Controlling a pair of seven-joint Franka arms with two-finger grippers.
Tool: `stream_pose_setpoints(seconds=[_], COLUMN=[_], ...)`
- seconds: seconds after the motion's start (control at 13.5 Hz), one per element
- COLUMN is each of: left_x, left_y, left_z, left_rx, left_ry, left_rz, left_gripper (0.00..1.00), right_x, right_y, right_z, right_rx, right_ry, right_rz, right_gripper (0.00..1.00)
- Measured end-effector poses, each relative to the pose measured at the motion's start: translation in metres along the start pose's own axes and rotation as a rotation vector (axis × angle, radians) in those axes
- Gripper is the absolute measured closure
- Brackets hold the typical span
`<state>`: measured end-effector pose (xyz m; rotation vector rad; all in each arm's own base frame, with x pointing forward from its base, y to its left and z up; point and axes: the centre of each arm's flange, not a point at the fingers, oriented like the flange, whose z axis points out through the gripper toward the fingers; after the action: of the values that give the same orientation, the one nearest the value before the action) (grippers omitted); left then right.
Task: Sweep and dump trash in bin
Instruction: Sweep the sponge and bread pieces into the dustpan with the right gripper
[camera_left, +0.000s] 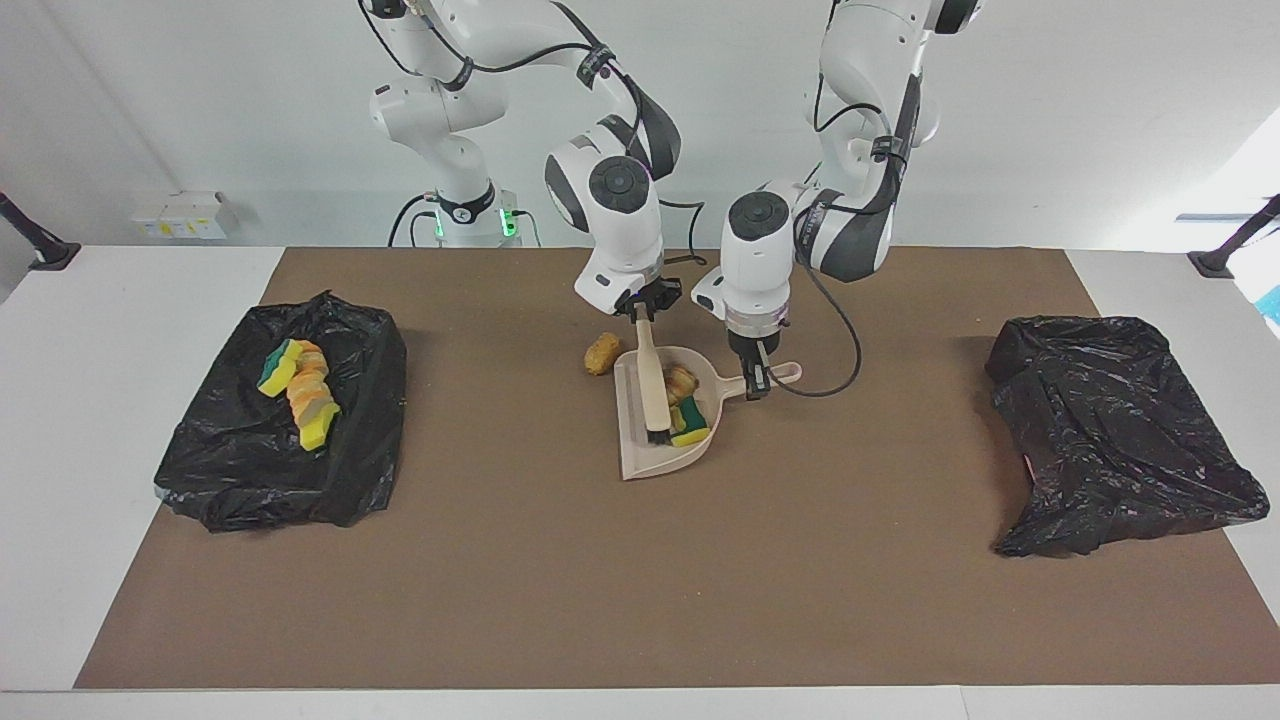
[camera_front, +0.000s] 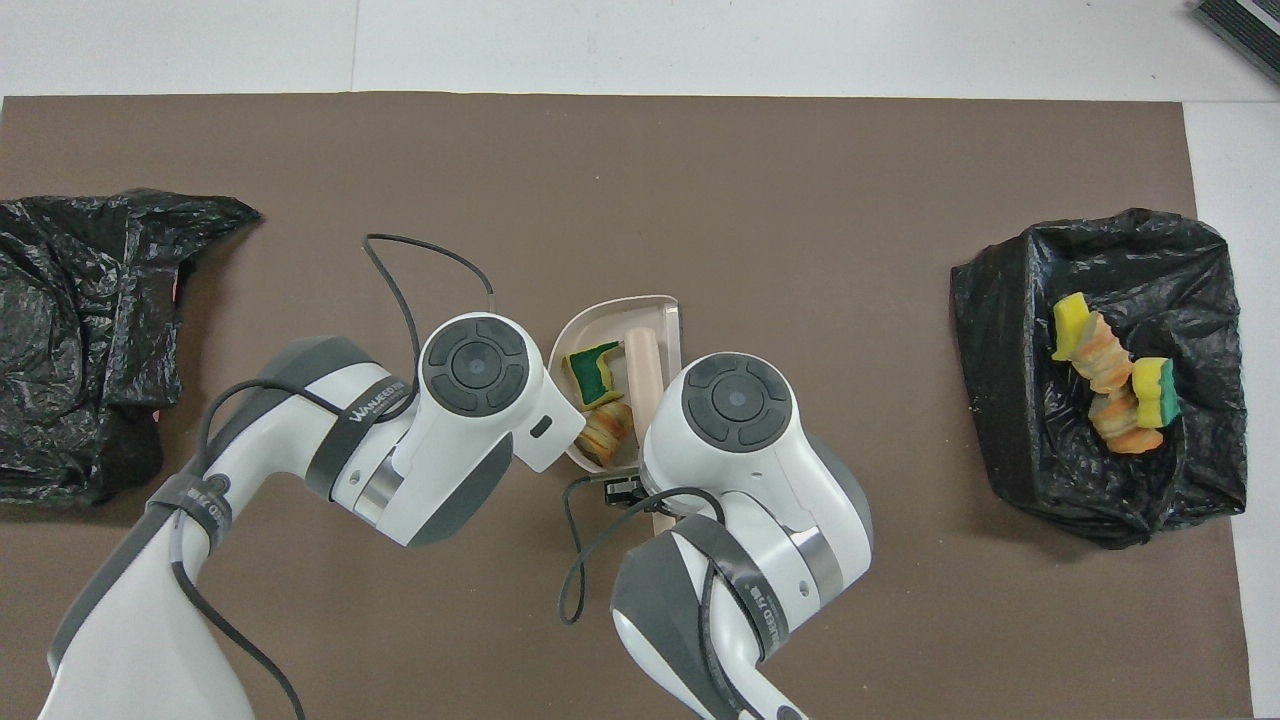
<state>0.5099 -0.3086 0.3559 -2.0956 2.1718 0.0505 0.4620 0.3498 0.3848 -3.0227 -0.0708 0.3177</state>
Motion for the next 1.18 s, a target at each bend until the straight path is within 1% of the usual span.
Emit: stream_pose_setpoints(seconds=[0.07,0.22,0.3,0.44,0.59,0.81,0.96,1.18], left_x=[-0.012,-0.035,-0.043,-0.047,-0.040,-0.026,-0.015,0.002], left_y=[-0.006,-0.016,-0.017,-0.011,0.003,0.033,0.051,0.080], left_z=[0.000,0.000,-0.001,-0.004,-0.005,-0.007,-0.009,-0.011], left_rx=[-0.005,-0.017,-0.031,-0.065,-0.075,-0.081,-0.075,-0.064], left_ry=[0.003,0.012,0.006,-0.012,-0.018,-0.028,-0.033,-0.040], left_rz=[0.015,0.040,0.066,0.103,0.125,0.123,0.099,0.004], left_gripper=[0.69,0.69,0.69,0.69,0.69,0.69,0.69,0.69], right_x=[-0.002,-0.010,-0.014,-0.023,-0.032,-0.049,-0.057,-0.062], right_y=[0.002,0.014,0.025,0.050,0.073,0.104,0.110,0.095], right_z=[-0.007,-0.025,-0.034,-0.047,-0.048,-0.022,-0.004,0.019], right_rx=[-0.001,-0.016,-0.028,-0.052,-0.074,-0.102,-0.105,-0.100], right_ry=[0.004,-0.013,-0.027,-0.061,-0.091,-0.120,-0.106,-0.072], right_rz=[0.016,0.049,0.066,0.117,0.170,0.219,0.224,0.191], right_gripper=[0.73,0.73,0.73,0.73,0.73,0.73,0.73,0.73])
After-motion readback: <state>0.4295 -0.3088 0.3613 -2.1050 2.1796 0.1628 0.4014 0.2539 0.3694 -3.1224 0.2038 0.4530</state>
